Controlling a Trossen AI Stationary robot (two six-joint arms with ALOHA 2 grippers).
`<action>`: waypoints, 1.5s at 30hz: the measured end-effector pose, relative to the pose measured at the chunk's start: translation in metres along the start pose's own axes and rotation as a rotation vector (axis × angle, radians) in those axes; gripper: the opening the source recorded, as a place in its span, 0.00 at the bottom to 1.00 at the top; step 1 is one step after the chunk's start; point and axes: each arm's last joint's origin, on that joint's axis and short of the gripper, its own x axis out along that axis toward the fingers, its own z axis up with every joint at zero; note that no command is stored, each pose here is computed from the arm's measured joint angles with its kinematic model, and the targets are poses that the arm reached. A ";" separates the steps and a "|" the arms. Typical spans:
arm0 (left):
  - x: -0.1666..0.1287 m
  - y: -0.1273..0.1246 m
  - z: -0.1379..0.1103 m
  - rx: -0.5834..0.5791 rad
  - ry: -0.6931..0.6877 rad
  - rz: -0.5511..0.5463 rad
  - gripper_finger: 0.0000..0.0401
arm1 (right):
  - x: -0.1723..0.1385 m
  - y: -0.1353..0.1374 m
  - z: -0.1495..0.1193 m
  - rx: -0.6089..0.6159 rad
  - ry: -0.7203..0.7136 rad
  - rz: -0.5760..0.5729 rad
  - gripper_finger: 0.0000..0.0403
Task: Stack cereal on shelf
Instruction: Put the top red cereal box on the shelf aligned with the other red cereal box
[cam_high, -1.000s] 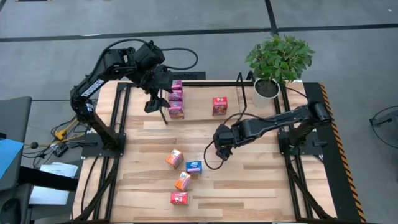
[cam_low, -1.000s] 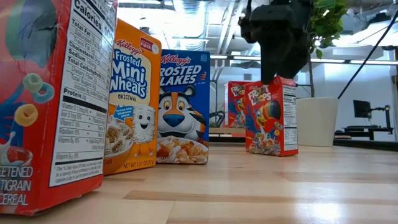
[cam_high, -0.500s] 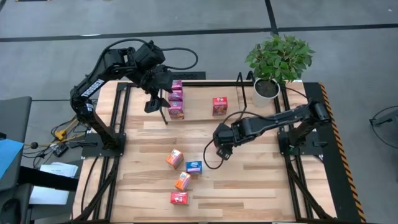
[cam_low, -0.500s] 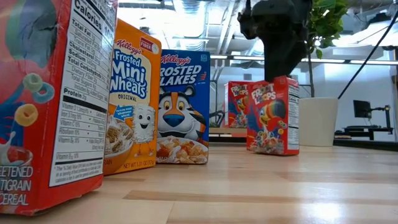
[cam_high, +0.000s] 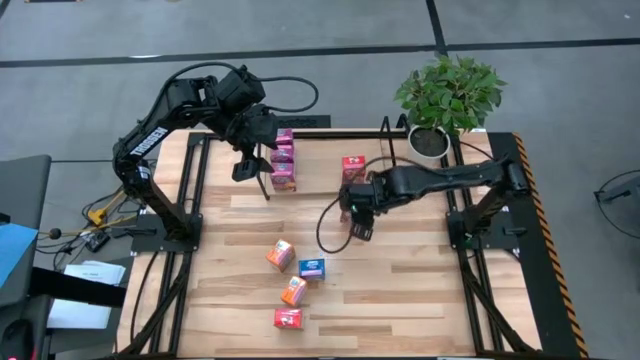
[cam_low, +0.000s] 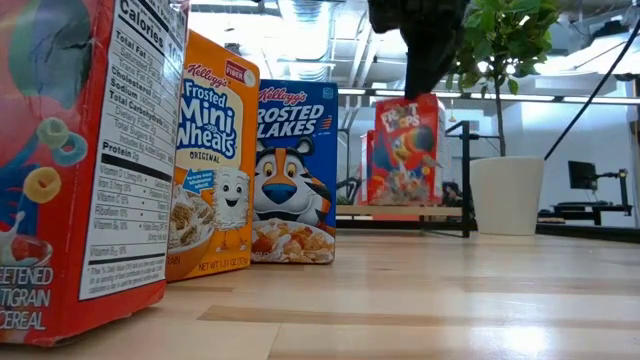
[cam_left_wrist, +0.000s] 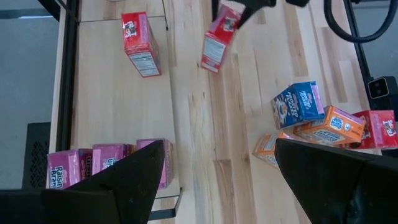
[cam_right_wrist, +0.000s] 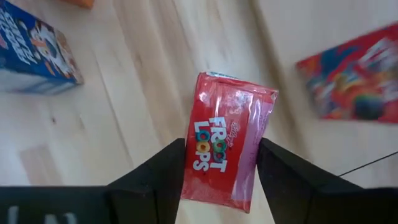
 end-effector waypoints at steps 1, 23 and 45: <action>0.000 0.000 0.000 0.000 0.000 0.000 0.74 | -0.003 -0.004 0.002 -0.030 -0.001 -0.005 0.52; 0.000 0.001 0.000 -0.007 0.007 0.020 0.74 | -0.008 -0.082 0.022 -0.365 0.024 -0.084 0.49; 0.000 0.001 0.001 -0.009 -0.003 0.024 0.74 | -0.004 -0.103 0.032 -0.366 -0.042 -0.073 0.49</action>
